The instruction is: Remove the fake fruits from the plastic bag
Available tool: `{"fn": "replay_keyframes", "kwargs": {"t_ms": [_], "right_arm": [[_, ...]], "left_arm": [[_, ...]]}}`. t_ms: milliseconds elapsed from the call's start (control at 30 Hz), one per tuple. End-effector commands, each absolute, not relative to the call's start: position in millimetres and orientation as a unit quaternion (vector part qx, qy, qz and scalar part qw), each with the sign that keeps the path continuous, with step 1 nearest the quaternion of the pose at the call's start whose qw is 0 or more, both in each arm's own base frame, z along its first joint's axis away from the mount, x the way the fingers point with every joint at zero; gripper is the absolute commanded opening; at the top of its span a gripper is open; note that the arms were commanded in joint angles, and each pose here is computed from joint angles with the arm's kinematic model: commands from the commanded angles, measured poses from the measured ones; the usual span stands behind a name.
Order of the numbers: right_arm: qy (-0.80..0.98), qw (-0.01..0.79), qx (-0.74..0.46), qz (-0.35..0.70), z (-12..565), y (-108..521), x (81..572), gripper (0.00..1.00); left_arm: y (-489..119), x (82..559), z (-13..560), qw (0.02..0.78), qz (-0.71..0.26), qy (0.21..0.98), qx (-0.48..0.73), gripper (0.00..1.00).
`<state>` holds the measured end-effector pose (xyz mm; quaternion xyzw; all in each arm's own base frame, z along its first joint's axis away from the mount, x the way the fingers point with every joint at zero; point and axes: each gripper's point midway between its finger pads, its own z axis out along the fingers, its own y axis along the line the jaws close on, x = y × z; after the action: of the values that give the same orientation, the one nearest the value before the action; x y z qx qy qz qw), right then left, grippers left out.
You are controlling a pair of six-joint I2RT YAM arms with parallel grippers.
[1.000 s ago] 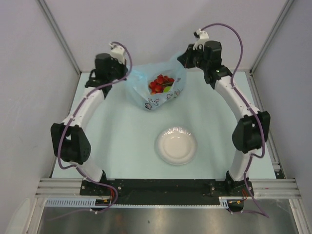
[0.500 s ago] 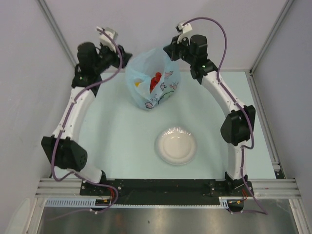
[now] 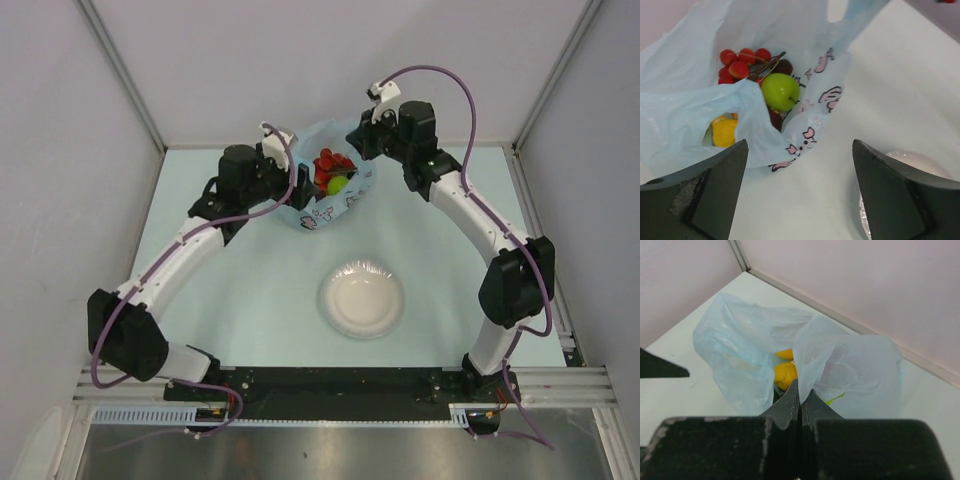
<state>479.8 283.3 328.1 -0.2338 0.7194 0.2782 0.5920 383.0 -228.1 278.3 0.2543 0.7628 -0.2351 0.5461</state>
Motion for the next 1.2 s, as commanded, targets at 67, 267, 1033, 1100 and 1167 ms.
{"fn": "replay_keyframes", "kwargs": {"t_ms": [67,267,1033,1100,1167], "right_arm": [[0.696,0.619,-0.227,0.283,359,276,470,0.00],[0.700,0.619,-0.209,0.287,361,266,476,0.00],[0.539,0.752,-0.208,0.317,484,301,572,0.00],[0.542,0.747,-0.229,0.310,489,299,558,0.00],[0.582,0.705,-0.248,0.320,451,304,553,0.00]], "left_arm": [[-225,429,265,0.552,-0.192,0.783,0.214,0.92],[-229,488,210,0.527,-0.115,0.815,0.210,0.92],[-123,536,492,0.729,-0.087,0.644,0.213,0.00],[-121,504,509,0.733,-0.091,0.636,0.221,0.00],[-119,469,486,0.713,-0.098,0.654,0.230,0.00]]}}
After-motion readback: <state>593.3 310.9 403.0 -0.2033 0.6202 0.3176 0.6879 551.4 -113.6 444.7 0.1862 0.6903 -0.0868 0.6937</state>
